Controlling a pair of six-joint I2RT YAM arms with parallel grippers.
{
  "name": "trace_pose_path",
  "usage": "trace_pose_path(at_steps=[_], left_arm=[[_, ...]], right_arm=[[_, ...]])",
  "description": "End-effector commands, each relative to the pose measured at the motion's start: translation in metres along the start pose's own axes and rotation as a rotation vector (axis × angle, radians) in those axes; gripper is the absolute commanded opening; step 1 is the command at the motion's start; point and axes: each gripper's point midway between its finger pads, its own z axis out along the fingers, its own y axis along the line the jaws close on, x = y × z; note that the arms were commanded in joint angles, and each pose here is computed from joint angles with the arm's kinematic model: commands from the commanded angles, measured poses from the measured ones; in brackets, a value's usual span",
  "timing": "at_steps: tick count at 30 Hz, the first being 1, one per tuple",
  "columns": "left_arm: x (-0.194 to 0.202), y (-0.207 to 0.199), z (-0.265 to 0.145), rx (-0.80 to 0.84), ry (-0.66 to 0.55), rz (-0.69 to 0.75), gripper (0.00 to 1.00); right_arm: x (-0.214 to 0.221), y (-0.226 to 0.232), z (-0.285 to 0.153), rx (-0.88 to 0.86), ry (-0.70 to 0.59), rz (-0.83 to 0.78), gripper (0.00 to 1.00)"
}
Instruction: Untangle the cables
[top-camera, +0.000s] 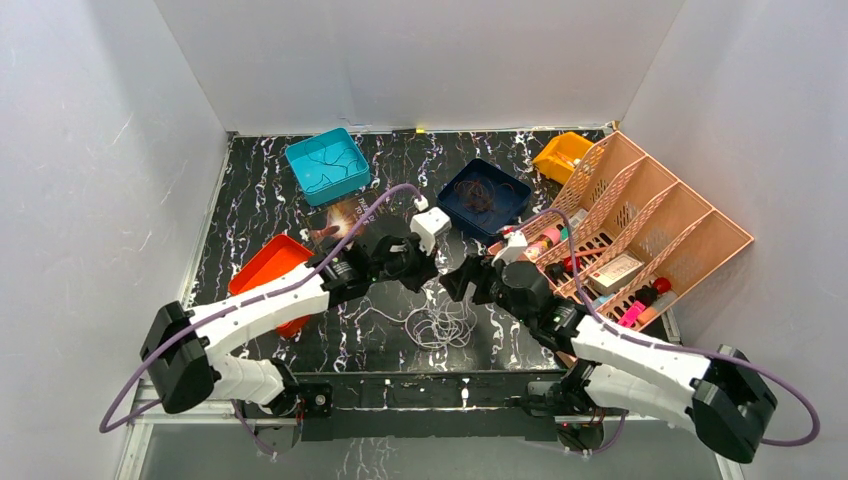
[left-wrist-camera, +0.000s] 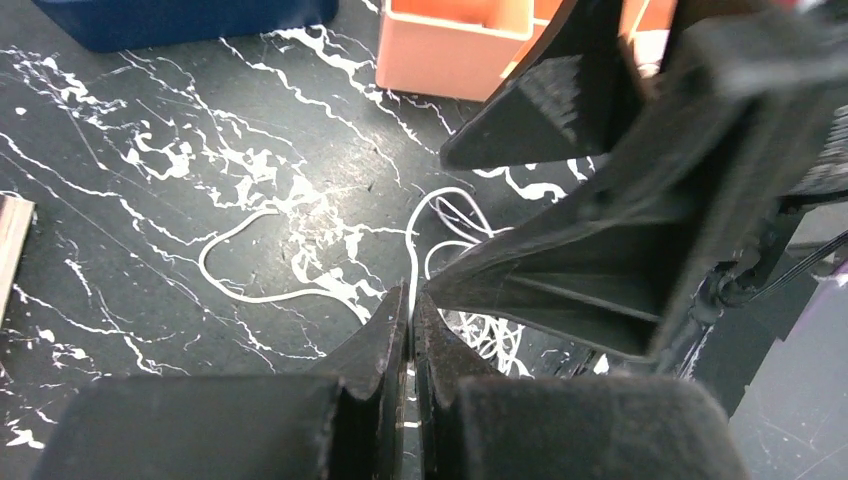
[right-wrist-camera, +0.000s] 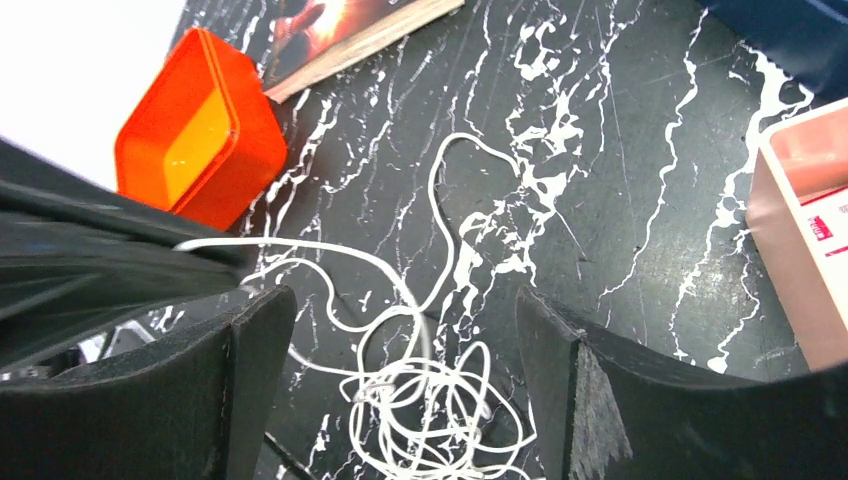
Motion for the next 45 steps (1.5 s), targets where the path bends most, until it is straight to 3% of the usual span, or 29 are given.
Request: trace_pose_path(at_steps=[1, 7, 14, 19, 36, 45], left_arm=[[-0.036, 0.002, -0.029, -0.039, -0.093, -0.024, 0.00], [-0.066, -0.002, -0.054, -0.037, -0.169, -0.025, 0.00], [-0.114, 0.004, -0.087, -0.106, -0.283, -0.018, 0.00], [-0.153, 0.025, -0.117, -0.253, -0.358, 0.007, 0.00], [-0.277, 0.073, -0.239, -0.660, -0.646, 0.152, 0.00], [-0.310, 0.085, -0.289, -0.829, -0.731, 0.226, 0.00]], right_arm=[[-0.026, 0.021, 0.017, -0.043, -0.091, 0.008, 0.89], [-0.016, 0.026, 0.040, -0.073, -0.072, -0.012, 0.89], [0.012, 0.049, 0.064, -0.215, 0.062, -0.125, 0.87], [0.040, 0.046, 0.067, -0.253, 0.155, -0.132, 0.84], [0.092, 0.012, 0.054, -0.216, 0.283, -0.095, 0.83], [0.119, -0.013, 0.038, -0.170, 0.345, -0.078, 0.83]])
